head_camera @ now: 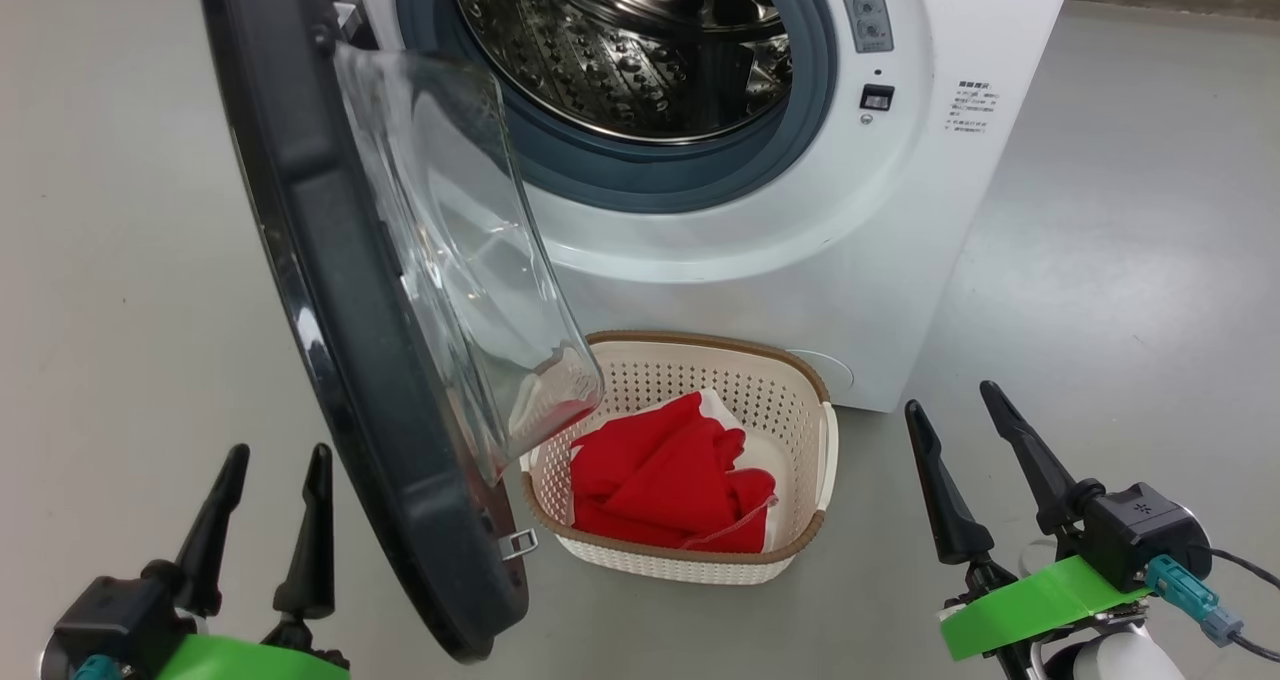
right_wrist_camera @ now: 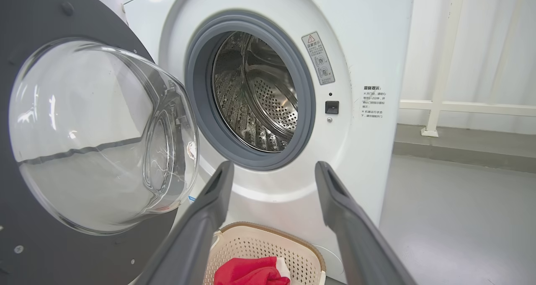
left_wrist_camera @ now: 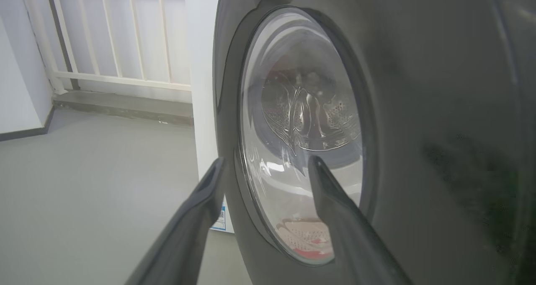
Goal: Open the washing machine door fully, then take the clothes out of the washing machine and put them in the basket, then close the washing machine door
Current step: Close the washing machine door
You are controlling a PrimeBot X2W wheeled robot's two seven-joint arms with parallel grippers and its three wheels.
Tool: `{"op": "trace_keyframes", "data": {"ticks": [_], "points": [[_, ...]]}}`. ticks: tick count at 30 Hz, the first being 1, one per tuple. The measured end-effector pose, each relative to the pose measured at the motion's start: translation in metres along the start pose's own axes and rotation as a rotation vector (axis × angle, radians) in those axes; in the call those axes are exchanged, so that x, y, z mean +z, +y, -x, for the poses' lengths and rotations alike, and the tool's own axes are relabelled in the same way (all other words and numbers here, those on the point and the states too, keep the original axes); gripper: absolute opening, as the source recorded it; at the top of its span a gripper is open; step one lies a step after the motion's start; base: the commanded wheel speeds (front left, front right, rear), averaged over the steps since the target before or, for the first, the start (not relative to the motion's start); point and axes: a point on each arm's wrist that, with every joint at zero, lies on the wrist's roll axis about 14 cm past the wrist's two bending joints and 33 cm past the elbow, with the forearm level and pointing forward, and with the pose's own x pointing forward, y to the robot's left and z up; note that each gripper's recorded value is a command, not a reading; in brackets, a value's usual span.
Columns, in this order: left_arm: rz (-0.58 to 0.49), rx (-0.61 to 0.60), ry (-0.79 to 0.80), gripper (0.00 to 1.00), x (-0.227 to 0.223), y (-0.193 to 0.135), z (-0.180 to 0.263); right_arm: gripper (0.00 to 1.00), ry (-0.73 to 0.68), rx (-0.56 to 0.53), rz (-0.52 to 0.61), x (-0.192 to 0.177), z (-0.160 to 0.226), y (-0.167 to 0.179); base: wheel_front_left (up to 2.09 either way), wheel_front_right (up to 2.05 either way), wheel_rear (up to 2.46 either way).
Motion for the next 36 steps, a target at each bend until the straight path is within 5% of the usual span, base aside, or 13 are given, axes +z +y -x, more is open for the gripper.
{"op": "trace_keyframes", "data": {"ticks": [6, 7, 8, 9, 15, 26, 36], "points": [[-0.005, -0.001, 0.003, 1.0, -0.001, -0.001, 0.0, 1.0, 0.001, -0.001, 0.0, 0.0, 0.0, 0.0, 0.0, 0.0, 0.0], [-0.005, -0.004, 0.004, 0.49, -0.001, -0.002, 0.0, 1.0, 0.0, -0.001, 0.0, 0.0, 0.0, 0.0, 0.0, 0.0, 0.0], [-0.005, -0.006, 0.001, 0.19, 0.0, -0.003, 0.0, 1.0, 0.0, -0.001, 0.0, 0.0, 0.0, 0.0, 0.0, 0.0, 0.0], [-0.005, -0.006, 0.001, 0.0, 0.0, -0.003, 0.0, 1.0, 0.0, -0.001, 0.0, 0.0, 0.0, 0.0, 0.0, 0.0, 0.0], [0.106, 0.025, -0.03, 0.0, 0.009, 0.001, -0.002, 1.0, -0.002, 0.0, 0.001, 0.001, 0.0, 0.0, 0.0, 0.0, 0.0], [0.82, 0.074, -0.062, 0.0, 0.051, 0.013, -0.03, 1.0, -0.003, -0.006, 0.003, 0.002, 0.002, -0.002, 0.0, 0.0, 0.0], [1.167, -0.026, 0.03, 0.0, 0.081, -0.003, -0.054, 1.0, 0.007, -0.018, 0.0, -0.003, 0.003, -0.006, 0.0, 0.0, 0.0]]}}
